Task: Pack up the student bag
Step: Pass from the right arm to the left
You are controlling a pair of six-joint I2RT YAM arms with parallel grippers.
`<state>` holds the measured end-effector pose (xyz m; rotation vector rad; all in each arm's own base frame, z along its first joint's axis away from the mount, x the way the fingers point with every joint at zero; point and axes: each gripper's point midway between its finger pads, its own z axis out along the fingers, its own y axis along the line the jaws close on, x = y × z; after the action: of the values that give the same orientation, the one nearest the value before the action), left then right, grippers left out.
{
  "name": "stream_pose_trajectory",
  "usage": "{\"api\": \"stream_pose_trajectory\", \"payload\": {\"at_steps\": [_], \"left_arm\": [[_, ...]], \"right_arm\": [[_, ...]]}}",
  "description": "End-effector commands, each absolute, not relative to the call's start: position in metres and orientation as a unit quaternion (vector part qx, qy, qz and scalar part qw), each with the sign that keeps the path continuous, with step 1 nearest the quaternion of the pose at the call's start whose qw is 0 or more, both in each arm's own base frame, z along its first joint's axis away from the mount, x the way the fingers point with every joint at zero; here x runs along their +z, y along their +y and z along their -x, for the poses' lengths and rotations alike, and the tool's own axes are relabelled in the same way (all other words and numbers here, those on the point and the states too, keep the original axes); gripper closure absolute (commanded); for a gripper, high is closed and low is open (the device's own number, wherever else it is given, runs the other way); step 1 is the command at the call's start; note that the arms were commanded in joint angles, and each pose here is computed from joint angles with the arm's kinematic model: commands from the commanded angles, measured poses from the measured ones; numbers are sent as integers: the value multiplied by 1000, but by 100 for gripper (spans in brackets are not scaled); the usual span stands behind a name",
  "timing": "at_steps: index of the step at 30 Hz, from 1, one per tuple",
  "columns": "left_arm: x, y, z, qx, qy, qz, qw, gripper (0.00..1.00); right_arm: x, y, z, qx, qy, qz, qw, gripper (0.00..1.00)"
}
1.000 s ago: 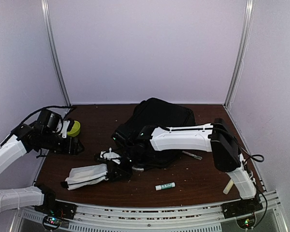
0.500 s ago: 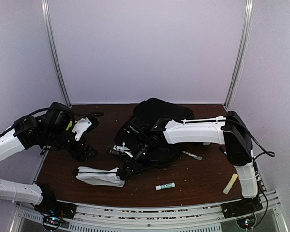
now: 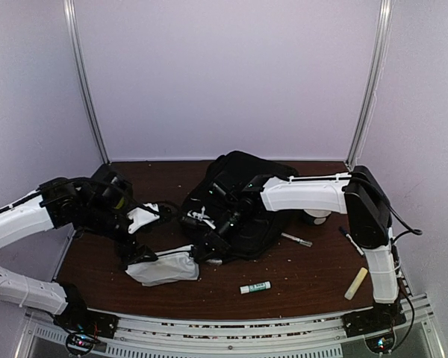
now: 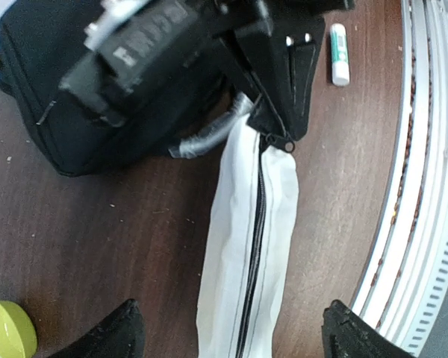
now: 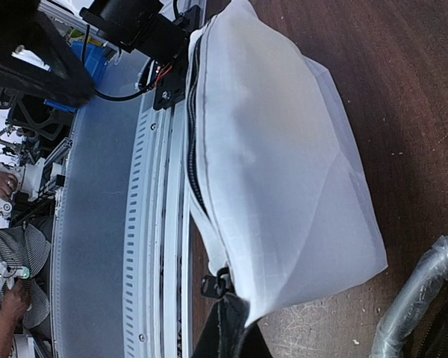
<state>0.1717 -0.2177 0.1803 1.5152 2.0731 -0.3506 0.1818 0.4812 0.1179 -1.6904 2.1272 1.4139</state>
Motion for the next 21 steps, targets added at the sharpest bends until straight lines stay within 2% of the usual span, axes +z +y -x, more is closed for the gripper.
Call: {"api": "stream_pose_trajectory", "payload": {"at_steps": [1, 15, 18, 21], "left_arm": [[164, -227, -171, -127, 736, -618, 245, 15], [119, -233, -179, -123, 735, -612, 267, 18], [111, -236, -181, -119, 733, -614, 268, 24], [105, -240, -180, -126, 733, -617, 257, 35]], "right_arm": [[119, 484, -176, 472, 684, 554, 37, 100], [122, 485, -179, 479, 683, 550, 37, 100], [119, 485, -179, 478, 684, 550, 36, 100], [118, 484, -179, 476, 684, 551, 37, 100]]}}
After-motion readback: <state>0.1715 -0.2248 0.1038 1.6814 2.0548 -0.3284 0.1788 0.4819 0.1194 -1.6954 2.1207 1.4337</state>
